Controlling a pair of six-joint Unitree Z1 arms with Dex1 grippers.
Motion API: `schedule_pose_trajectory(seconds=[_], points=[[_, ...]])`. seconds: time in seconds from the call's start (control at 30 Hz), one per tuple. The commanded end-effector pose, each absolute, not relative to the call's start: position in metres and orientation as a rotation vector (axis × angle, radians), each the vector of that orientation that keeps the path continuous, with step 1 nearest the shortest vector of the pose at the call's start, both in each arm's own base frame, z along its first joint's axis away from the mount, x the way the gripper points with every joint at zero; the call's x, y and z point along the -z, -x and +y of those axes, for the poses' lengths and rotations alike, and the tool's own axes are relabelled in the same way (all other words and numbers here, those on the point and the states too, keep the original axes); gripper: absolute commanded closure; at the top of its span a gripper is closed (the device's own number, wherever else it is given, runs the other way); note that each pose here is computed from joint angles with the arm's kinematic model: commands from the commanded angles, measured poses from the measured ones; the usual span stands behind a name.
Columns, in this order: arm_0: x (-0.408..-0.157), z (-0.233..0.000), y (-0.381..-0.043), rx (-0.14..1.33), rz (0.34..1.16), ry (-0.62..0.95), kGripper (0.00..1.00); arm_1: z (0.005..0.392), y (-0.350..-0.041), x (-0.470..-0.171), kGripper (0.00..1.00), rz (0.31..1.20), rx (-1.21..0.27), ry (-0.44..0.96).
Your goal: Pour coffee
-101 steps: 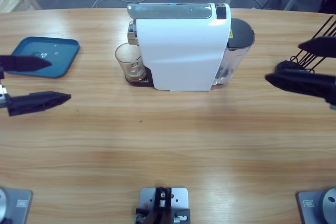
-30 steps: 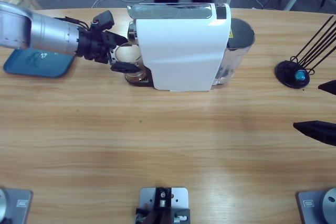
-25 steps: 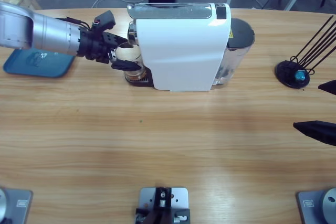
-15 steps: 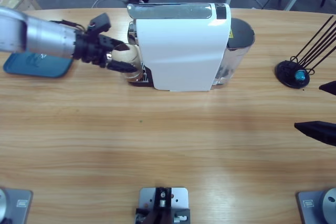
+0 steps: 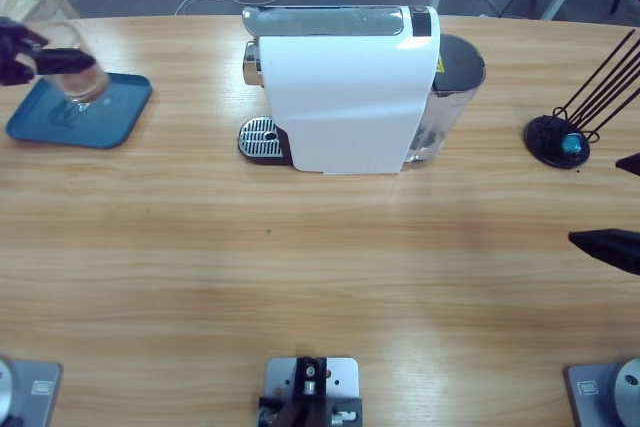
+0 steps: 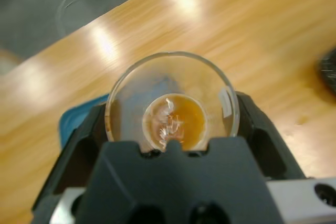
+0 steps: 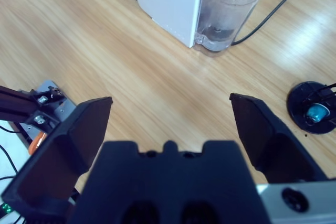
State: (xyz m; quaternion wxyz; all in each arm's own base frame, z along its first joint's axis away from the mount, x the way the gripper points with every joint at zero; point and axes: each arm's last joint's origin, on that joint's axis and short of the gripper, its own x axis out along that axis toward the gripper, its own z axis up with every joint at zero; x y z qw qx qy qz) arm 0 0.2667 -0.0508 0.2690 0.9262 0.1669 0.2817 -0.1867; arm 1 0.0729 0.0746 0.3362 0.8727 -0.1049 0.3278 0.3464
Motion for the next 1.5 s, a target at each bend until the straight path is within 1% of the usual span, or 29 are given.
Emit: schedule_pose_trajectory(seconds=[0.03, 0.13, 0.23, 0.33, 0.6, 0.83, 0.87, 0.9, 0.93, 0.97, 1.07, 1.27, 1.33, 1.4, 1.5], points=[[-0.225, -0.031, -0.291, 0.116, 0.729, -0.278, 1.000, 0.067, -0.065, -0.336, 0.000, 0.711, -0.712, 0.246], [-0.216, -0.031, -0.303, 0.083, 0.713, -0.267, 1.000, 0.067, -0.066, -0.340, 0.000, 0.718, -0.715, 0.255], [-0.204, -0.024, -0.310, 0.048, 0.736, -0.238, 1.000, 0.071, -0.071, -0.342, 0.000, 0.723, -0.700, 0.281], [-0.193, -0.022, -0.319, 0.035, 0.739, -0.228, 1.000, 0.075, -0.076, -0.340, 0.000, 0.739, -0.684, 0.295], [-0.180, -0.022, -0.322, 0.042, 0.776, -0.216, 1.000, 0.074, -0.074, -0.337, 0.000, 0.722, -0.684, 0.279], [-0.162, -0.022, -0.325, 0.035, 0.831, -0.193, 1.000, 0.067, -0.068, -0.337, 0.000, 0.705, -0.682, 0.268], [-0.159, -0.021, -0.326, 0.030, 0.841, -0.183, 0.803, 0.066, -0.067, -0.336, 0.000, 0.704, -0.682, 0.264], [-0.158, -0.021, -0.325, 0.029, 0.846, -0.180, 0.282, 0.064, -0.066, -0.336, 0.000, 0.703, -0.682, 0.259], [-0.158, -0.021, -0.323, 0.028, 0.849, -0.179, 0.039, 0.063, -0.064, -0.336, 0.000, 0.700, -0.682, 0.255], [-0.158, -0.021, -0.323, 0.028, 0.849, -0.175, 0.013, 0.062, -0.063, -0.336, 0.000, 0.697, -0.681, 0.253], [-0.167, -0.020, -0.321, 0.011, 0.821, -0.139, 0.013, 0.061, -0.062, -0.337, 0.000, 0.693, -0.680, 0.251], [-0.212, -0.012, -0.303, -0.015, 0.687, -0.123, 0.013, 0.055, -0.058, -0.334, 0.000, 0.673, -0.668, 0.242], [-0.234, -0.011, -0.283, -0.022, 0.635, -0.120, 0.013, 0.050, -0.055, -0.334, 0.000, 0.656, -0.652, 0.235], [-0.260, -0.012, -0.257, -0.017, 0.604, -0.113, 0.013, 0.049, -0.055, -0.333, 0.000, 0.654, -0.631, 0.244], [-0.302, -0.027, -0.210, 0.064, 0.593, -0.133, 0.013, 0.049, -0.058, -0.333, 0.000, 0.646, -0.575, 0.264]])
